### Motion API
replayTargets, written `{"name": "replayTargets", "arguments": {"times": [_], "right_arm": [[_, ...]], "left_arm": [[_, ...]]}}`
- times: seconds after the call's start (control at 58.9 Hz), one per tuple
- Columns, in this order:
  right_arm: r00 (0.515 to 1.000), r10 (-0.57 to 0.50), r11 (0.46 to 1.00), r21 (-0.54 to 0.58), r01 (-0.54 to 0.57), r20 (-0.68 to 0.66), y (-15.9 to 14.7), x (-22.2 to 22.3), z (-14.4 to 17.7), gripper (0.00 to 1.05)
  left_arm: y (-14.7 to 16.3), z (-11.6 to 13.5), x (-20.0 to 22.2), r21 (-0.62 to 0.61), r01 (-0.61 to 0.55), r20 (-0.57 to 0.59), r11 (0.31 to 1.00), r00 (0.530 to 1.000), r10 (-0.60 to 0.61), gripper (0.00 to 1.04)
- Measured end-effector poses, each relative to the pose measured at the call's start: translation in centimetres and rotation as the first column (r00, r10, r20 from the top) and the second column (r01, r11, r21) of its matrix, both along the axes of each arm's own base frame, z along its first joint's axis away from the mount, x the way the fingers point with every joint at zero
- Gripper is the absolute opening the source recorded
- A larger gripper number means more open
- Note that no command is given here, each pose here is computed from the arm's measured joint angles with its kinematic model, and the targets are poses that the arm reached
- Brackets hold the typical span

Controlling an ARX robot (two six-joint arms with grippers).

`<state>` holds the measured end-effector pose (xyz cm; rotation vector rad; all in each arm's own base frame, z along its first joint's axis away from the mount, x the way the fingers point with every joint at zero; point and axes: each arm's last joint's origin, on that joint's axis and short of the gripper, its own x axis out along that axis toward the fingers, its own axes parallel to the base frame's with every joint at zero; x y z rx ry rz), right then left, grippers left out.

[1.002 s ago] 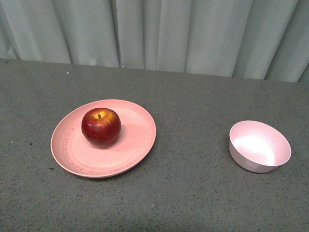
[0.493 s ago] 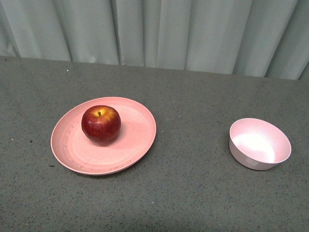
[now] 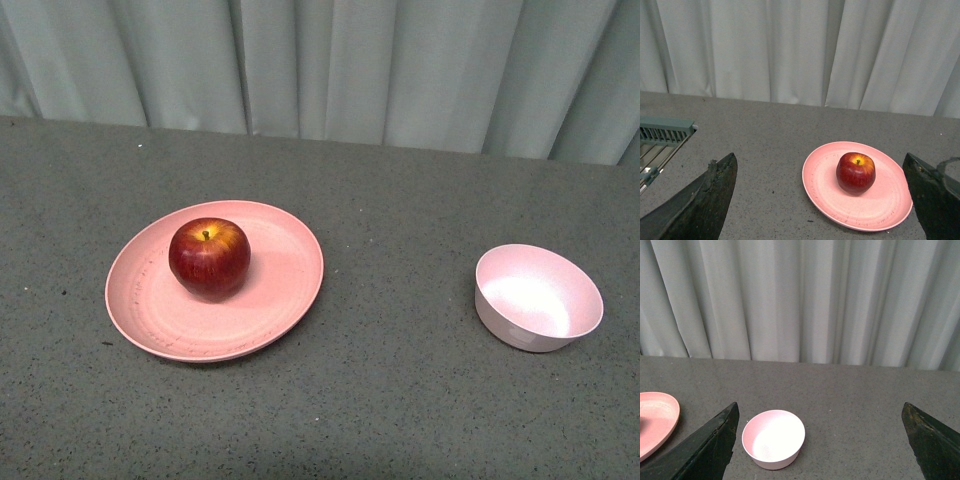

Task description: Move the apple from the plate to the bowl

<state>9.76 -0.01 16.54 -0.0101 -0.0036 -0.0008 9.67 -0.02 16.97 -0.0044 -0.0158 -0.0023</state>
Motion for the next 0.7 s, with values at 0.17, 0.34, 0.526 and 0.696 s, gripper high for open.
{"name": "replayTargets", "arguments": {"times": [0.17,0.34,0.526,0.696], "right_arm": [[1.0,0.0,1.0,0.0,0.0,0.0,0.0,0.0,0.0,0.95],[1.0,0.0,1.0,0.0,0.0,0.0,0.0,0.0,0.0,0.95],[1.0,0.0,1.0,0.0,0.0,0.0,0.0,0.0,0.0,0.95],[1.0,0.0,1.0,0.0,0.0,0.0,0.0,0.0,0.0,0.95]], "left_arm": [[0.0,0.0,0.0,0.0,0.0,0.0,1.0,1.0,0.0,0.98],[0.0,0.0,0.0,0.0,0.0,0.0,1.0,1.0,0.0,0.98],[0.0,0.0,0.0,0.0,0.0,0.0,1.0,1.0,0.0,0.98],[0.0,0.0,0.0,0.0,0.0,0.0,1.0,1.0,0.0,0.98]]}}
